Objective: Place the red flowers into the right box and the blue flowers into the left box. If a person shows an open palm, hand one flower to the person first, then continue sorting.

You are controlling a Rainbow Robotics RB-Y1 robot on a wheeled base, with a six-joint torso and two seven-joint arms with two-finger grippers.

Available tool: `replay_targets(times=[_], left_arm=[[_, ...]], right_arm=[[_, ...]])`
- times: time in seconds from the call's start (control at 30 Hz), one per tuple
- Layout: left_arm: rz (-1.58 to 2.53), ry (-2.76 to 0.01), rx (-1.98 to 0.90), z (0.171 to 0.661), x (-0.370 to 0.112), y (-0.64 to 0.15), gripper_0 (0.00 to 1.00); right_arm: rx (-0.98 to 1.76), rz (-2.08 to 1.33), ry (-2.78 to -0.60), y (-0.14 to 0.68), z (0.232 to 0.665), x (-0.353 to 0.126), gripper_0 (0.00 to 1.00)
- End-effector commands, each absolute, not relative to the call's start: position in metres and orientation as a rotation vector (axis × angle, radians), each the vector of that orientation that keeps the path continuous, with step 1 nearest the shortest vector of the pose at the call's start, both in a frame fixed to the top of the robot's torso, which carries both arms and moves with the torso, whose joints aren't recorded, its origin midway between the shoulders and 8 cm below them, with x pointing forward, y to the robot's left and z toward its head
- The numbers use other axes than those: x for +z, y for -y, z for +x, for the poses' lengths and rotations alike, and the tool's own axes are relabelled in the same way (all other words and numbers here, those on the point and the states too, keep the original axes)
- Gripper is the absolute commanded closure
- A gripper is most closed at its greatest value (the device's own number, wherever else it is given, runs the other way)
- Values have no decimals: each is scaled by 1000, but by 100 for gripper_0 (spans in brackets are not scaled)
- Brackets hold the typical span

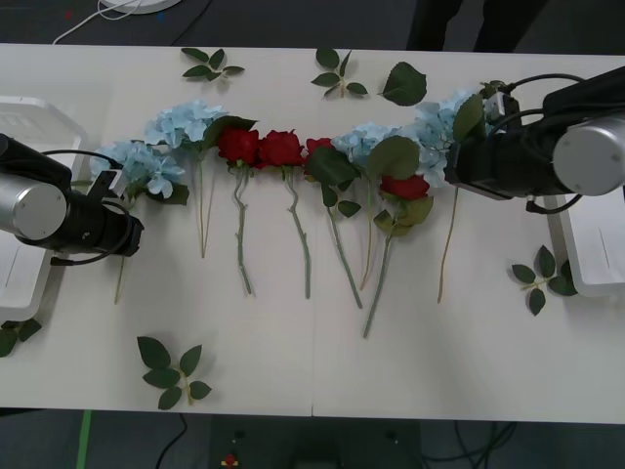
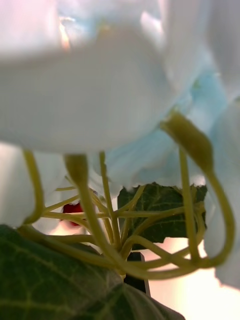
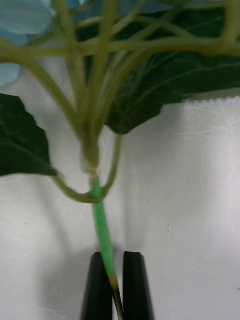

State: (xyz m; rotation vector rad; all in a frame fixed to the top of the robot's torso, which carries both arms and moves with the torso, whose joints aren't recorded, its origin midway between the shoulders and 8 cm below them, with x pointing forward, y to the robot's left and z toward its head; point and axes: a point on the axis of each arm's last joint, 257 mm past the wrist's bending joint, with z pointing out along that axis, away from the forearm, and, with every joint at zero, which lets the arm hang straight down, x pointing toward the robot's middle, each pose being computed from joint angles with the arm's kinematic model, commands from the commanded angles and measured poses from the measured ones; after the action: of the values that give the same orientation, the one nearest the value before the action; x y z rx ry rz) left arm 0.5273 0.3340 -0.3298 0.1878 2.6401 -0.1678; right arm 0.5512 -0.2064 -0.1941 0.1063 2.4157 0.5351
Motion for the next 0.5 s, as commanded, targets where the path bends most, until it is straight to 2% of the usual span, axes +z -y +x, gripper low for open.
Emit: replay_targets(times=[0.03,0.23,0.33,0.5], left_arm=[[155,-2582,-176,552,-306,-325,100],[138,-2531,-181,569,-279,-328,100],[119,-2510,-157,581,-243,-343,100],[130,-2525,-121,581,-175,-376,100]], right_arm=[[534,-228,-2294,215,514,-150,100],[662,-626,-2090,168,451,-110,100],[707,-789,-1945,142,427,-90,100],[723,-940,-1699,112,412,-64,100]])
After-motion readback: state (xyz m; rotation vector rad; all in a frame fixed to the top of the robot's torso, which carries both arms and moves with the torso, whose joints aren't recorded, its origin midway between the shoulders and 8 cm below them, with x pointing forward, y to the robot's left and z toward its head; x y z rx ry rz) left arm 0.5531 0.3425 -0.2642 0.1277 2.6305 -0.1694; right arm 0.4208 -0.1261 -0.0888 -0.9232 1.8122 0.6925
